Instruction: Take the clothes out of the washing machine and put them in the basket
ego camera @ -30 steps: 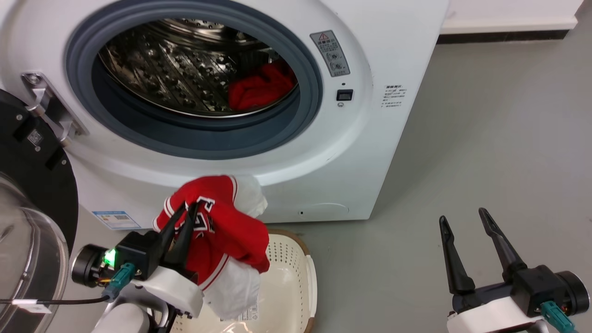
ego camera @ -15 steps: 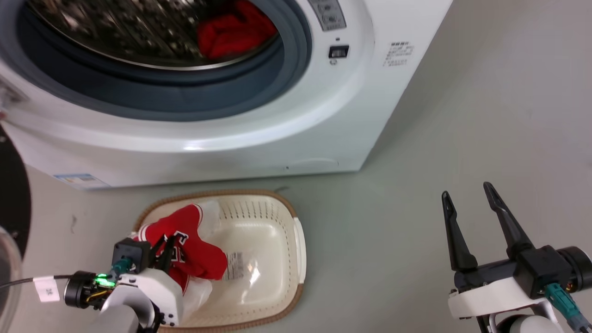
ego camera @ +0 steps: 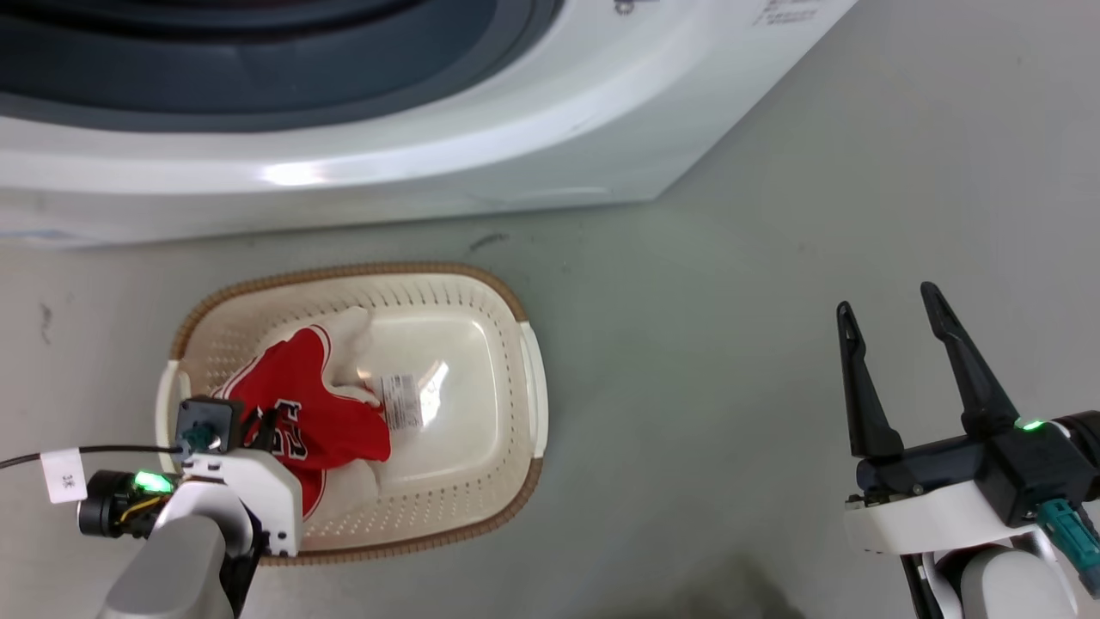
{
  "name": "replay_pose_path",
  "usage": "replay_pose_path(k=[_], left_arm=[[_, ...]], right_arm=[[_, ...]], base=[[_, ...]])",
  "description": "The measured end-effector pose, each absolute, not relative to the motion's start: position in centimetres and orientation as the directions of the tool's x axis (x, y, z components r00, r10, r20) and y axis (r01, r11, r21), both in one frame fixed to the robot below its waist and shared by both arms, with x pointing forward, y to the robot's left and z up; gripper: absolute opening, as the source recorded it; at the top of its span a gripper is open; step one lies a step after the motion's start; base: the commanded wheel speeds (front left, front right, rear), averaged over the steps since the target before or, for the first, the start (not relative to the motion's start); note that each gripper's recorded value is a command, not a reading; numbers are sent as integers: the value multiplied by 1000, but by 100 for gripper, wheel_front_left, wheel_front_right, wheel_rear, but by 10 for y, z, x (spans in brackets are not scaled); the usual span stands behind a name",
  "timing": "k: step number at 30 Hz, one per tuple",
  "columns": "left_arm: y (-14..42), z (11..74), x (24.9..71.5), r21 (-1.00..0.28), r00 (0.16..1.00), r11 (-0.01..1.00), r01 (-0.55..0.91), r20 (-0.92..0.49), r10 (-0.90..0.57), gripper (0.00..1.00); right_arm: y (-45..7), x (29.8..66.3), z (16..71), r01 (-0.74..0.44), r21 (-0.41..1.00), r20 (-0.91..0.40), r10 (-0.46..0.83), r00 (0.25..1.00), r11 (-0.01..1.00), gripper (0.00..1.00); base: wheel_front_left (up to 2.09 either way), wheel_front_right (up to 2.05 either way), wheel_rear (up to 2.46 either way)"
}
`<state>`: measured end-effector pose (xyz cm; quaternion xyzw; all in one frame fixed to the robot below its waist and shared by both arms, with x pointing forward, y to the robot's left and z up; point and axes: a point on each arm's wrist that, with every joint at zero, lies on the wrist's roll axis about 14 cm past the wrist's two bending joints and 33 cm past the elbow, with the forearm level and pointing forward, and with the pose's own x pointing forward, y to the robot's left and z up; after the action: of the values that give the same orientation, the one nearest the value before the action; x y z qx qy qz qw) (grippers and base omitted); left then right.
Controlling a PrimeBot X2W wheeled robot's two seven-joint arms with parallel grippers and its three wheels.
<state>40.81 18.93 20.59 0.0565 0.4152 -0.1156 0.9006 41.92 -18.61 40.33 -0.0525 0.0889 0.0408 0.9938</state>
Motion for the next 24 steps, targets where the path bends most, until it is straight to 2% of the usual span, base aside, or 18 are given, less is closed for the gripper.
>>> replay_pose_path(k=[6,16,17,18,19,24], left_arm=[[187,174,407,-9,575,972,235,-805,-147,0],[192,148,417,-8,555,976,219,-821,-132,0],[191,149,417,-9,557,976,217,-820,-131,19],[191,149,417,-15,557,976,218,-819,-137,90],[190,150,417,-17,556,976,218,-819,-138,100],[190,162,423,-28,575,977,212,-805,-148,100]], right_arm=[[-192,422,377,-85,-108,-243,57,968,991,100],[-193,429,348,-94,-108,-297,58,953,990,100],[-192,429,347,-94,-107,-298,58,953,990,100],[-192,429,347,-94,-107,-299,59,953,990,100],[-192,429,347,-94,-107,-298,59,953,990,100],[-188,431,356,-100,-98,-275,70,959,990,100]], base=[[0,0,0],[0,0,0],[0,0,0],[0,0,0],[0,0,0],[0,0,0]])
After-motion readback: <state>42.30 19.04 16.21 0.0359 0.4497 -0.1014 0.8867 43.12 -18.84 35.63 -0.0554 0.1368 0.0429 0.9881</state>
